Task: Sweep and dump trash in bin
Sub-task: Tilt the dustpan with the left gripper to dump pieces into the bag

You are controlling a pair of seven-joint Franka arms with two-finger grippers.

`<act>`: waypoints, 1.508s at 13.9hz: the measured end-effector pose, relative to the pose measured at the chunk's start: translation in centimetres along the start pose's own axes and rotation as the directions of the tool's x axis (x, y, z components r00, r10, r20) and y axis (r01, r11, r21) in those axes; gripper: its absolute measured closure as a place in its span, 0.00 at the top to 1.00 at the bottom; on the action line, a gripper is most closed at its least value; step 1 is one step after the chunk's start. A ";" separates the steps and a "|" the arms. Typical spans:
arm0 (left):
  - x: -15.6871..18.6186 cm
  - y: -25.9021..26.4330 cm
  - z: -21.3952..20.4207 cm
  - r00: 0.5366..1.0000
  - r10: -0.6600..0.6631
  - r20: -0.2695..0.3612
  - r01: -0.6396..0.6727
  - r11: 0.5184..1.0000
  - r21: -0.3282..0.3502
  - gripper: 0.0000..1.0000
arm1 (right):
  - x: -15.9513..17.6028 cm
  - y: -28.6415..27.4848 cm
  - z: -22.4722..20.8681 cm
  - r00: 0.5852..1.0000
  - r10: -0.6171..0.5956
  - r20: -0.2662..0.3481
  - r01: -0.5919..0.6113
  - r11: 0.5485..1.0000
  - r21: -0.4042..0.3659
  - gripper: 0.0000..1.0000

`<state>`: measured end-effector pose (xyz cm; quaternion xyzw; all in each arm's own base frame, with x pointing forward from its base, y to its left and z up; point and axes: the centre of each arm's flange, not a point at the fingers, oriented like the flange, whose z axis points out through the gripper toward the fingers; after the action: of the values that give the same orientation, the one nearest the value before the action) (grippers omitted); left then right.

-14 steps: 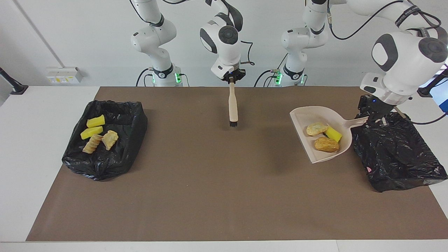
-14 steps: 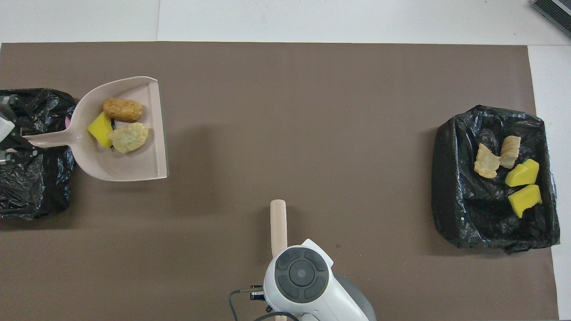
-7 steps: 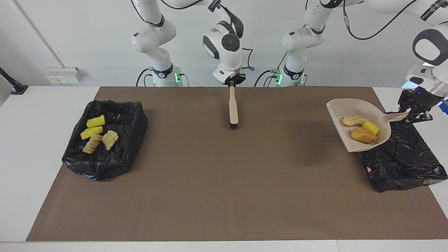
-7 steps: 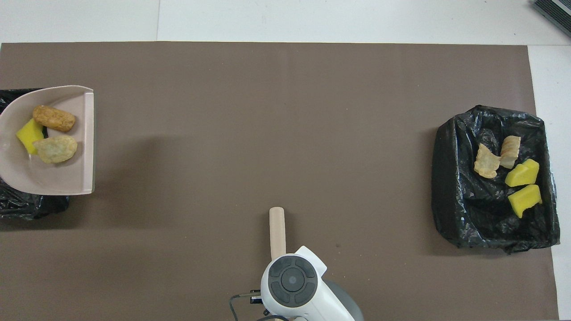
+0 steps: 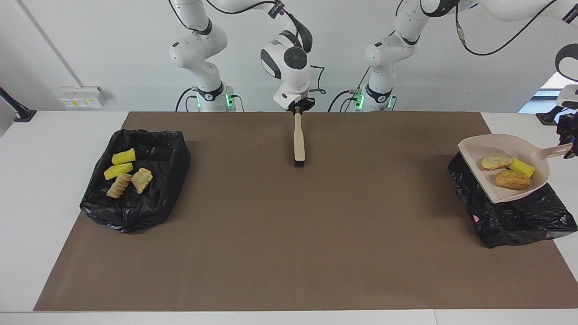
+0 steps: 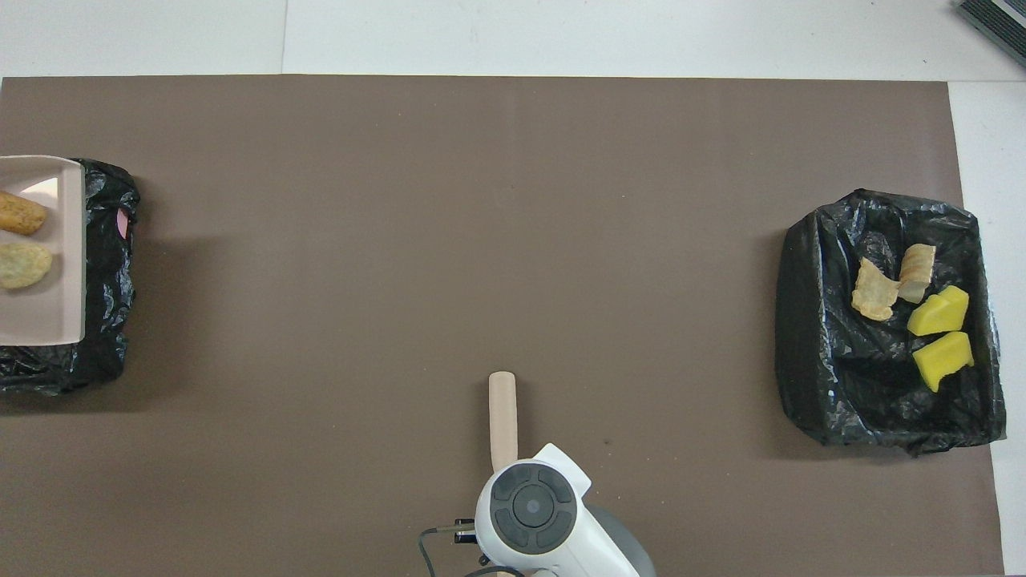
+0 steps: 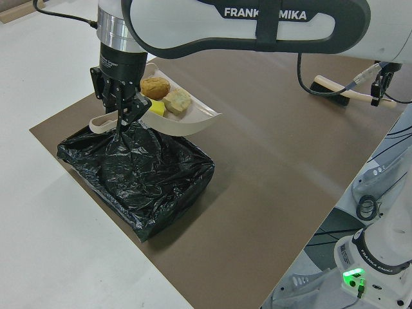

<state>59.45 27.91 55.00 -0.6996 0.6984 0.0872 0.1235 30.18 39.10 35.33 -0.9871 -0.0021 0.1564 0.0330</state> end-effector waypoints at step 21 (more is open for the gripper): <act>4.9 1.7 0.6 0.703 -0.039 0.710 0.050 0.999 0.006 0.32 | 0.2 0.3 1.2 0.999 -0.040 0.016 0.040 0.999 -0.015 0.35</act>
<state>57.83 23.45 52.87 -0.6296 0.5795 0.3514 0.3798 29.98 38.89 34.08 -0.9859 -0.0233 0.1633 0.0286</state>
